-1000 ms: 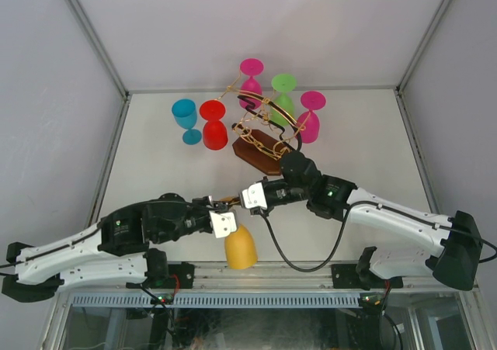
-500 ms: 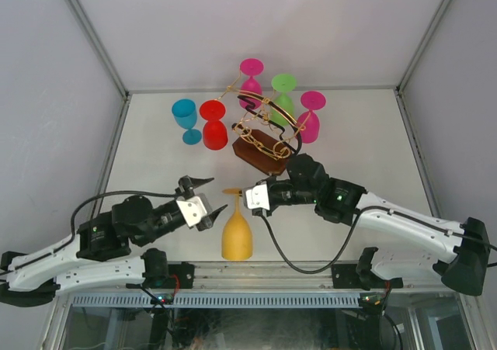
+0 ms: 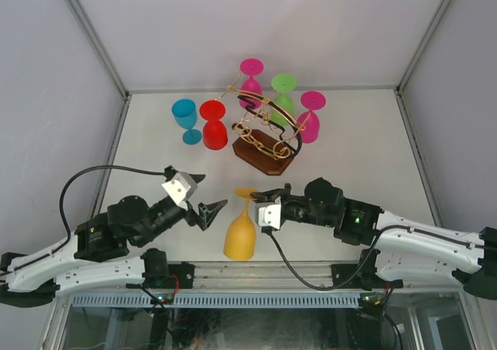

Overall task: Place the wine glass upside down on the wine glass rack
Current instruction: Turn the wine glass upside down at the wine rack.

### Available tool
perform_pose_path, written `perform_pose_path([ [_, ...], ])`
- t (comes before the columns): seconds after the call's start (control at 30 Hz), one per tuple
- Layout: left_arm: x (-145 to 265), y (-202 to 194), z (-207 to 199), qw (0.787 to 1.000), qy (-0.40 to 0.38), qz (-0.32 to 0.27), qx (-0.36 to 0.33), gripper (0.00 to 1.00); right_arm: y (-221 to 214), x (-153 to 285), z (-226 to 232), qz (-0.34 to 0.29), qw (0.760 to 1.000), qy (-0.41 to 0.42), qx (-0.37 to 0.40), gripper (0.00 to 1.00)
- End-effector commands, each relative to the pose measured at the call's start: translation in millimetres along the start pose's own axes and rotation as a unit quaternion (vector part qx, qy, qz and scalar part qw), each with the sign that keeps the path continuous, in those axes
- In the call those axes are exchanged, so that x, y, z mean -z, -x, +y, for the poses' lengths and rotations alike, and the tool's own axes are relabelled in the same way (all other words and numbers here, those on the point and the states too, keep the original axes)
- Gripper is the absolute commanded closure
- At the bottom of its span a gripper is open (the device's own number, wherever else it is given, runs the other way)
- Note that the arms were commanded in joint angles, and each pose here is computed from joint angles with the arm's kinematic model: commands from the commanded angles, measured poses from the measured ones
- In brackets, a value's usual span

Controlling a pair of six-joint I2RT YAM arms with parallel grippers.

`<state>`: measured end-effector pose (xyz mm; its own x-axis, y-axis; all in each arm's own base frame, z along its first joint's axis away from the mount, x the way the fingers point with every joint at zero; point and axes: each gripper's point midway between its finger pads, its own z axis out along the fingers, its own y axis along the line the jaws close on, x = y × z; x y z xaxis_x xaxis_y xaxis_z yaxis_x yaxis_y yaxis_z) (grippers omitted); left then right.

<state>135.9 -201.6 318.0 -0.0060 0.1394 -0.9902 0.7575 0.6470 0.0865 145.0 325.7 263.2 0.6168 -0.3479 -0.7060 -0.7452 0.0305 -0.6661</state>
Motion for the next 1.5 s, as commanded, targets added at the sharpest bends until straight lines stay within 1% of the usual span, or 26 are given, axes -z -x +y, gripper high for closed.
perform_pose_path([
  [0.0,5,13,4,0.997,0.017,-0.030,0.074,0.15,15,11,-34,-0.010,0.995,-0.099,0.011,1.00],
  [0.2,7,15,6,0.991,0.025,-0.064,0.114,0.15,21,18,-56,-0.006,0.987,-0.162,0.008,1.00],
  [0.5,-4,12,-3,0.989,0.013,-0.073,0.127,0.16,38,19,-68,-0.035,0.980,-0.195,0.014,1.00],
  [0.67,-14,21,-11,0.988,0.002,-0.086,0.129,0.16,47,14,-64,-0.042,0.978,-0.196,0.051,1.00],
  [0.8,-25,21,-18,0.989,-0.004,-0.083,0.122,0.17,55,16,-66,-0.051,0.975,-0.204,0.072,1.00],
  [1.0,-36,17,-29,0.989,-0.018,-0.085,0.124,0.24,65,20,-67,-0.064,0.972,-0.212,0.075,1.00],
  [1.1,-41,11,-31,0.990,-0.017,-0.076,0.118,0.27,73,20,-64,-0.078,0.972,-0.211,0.075,1.00],
  [1.23,-45,4,-33,0.991,-0.015,-0.063,0.114,0.34,80,21,-63,-0.084,0.970,-0.215,0.080,1.00],
  [1.4,-45,0,-36,0.990,-0.020,-0.063,0.122,0.51,79,22,-63,-0.078,0.969,-0.219,0.080,1.00],
  [1.47,-45,-2,-36,0.990,-0.020,-0.065,0.124,0.59,78,22,-63,-0.075,0.969,-0.220,0.080,1.00],
])
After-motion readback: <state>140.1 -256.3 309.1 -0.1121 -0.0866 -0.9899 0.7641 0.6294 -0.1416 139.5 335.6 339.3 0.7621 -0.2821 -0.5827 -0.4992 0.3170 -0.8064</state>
